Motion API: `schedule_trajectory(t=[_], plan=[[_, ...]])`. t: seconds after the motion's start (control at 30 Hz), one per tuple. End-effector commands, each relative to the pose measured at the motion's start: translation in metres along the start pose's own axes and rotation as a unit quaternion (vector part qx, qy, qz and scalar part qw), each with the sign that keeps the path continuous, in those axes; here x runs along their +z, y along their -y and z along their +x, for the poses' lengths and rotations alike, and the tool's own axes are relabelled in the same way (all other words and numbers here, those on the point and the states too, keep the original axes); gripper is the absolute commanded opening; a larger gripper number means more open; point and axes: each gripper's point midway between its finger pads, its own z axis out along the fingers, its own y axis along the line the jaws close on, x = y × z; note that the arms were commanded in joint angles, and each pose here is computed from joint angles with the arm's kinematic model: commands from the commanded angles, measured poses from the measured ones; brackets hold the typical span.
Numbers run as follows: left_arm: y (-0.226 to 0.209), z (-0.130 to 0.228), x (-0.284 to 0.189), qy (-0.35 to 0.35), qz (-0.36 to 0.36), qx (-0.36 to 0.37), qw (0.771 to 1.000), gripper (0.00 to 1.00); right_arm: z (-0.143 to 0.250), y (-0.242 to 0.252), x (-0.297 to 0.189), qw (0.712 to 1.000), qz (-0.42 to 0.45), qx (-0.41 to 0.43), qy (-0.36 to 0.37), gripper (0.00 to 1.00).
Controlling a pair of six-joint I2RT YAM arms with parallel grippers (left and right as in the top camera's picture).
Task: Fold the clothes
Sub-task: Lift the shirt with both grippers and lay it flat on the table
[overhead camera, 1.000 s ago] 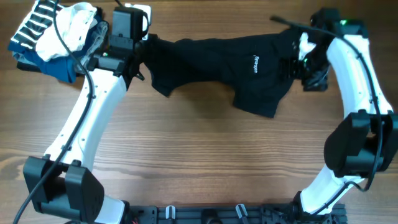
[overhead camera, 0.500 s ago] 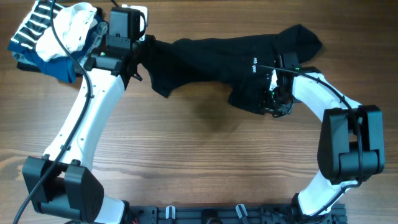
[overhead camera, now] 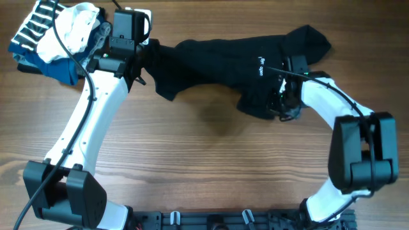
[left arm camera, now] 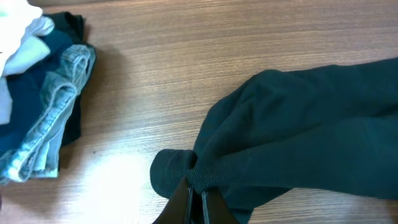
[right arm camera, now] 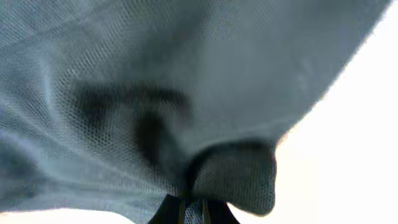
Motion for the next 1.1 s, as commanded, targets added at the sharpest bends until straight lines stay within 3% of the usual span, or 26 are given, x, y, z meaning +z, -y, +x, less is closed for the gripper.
schedule_trajectory(t=[0.0, 0.1, 0.17, 0.3, 0.47, 0.6, 0.7, 0.83, 0.93, 1.0, 1.07], plan=[[-0.016, -0.036, -0.048, 0.072, -0.025, -0.034, 0.996, 0.04, -0.061, -0.001, -0.123, 0.987, -0.042, -0.006, 0.153, 0.04], [-0.024, -0.079, -0.123, 0.19, -0.018, -0.055, 0.98, 0.04, -0.097, 0.019, -0.276, 0.94, -0.065, -0.007, 0.334, 0.04], [-0.028, -0.096, -0.165, 0.25, -0.011, -0.065, 0.966, 0.04, -0.099, 0.035, -0.343, 0.91, -0.06, -0.006, 0.41, 0.04], [-0.037, -0.104, -0.24, 0.332, -0.001, -0.078, 0.94, 0.04, -0.078, 0.073, -0.426, 0.87, -0.035, 0.025, 0.491, 0.04], [-0.052, -0.093, -0.347, 0.44, 0.013, -0.095, 0.893, 0.04, -0.022, 0.106, -0.52, 0.8, 0.008, 0.036, 0.599, 0.04], [-0.061, -0.074, -0.407, 0.496, 0.02, -0.104, 0.862, 0.04, 0.024, 0.115, -0.565, 0.761, 0.06, 0.032, 0.645, 0.04], [-0.063, -0.068, -0.413, 0.486, 0.019, -0.102, 0.868, 0.04, 0.041, 0.106, -0.573, 0.763, 0.069, 0.012, 0.643, 0.04], [-0.063, -0.056, -0.396, 0.439, 0.013, -0.111, 0.891, 0.04, 0.055, 0.095, -0.553, 0.795, 0.054, -0.012, 0.604, 0.04], [-0.059, -0.055, -0.333, 0.349, -0.007, -0.101, 0.932, 0.04, 0.023, 0.099, -0.512, 0.847, 0.028, -0.032, 0.53, 0.04], [-0.05, -0.056, -0.27, 0.265, -0.019, -0.087, 0.96, 0.04, -0.012, 0.109, -0.461, 0.897, -0.003, -0.045, 0.439, 0.04], [-0.043, -0.055, -0.215, 0.201, -0.028, -0.076, 0.976, 0.04, -0.043, 0.117, -0.419, 0.927, -0.031, -0.054, 0.371, 0.04]])
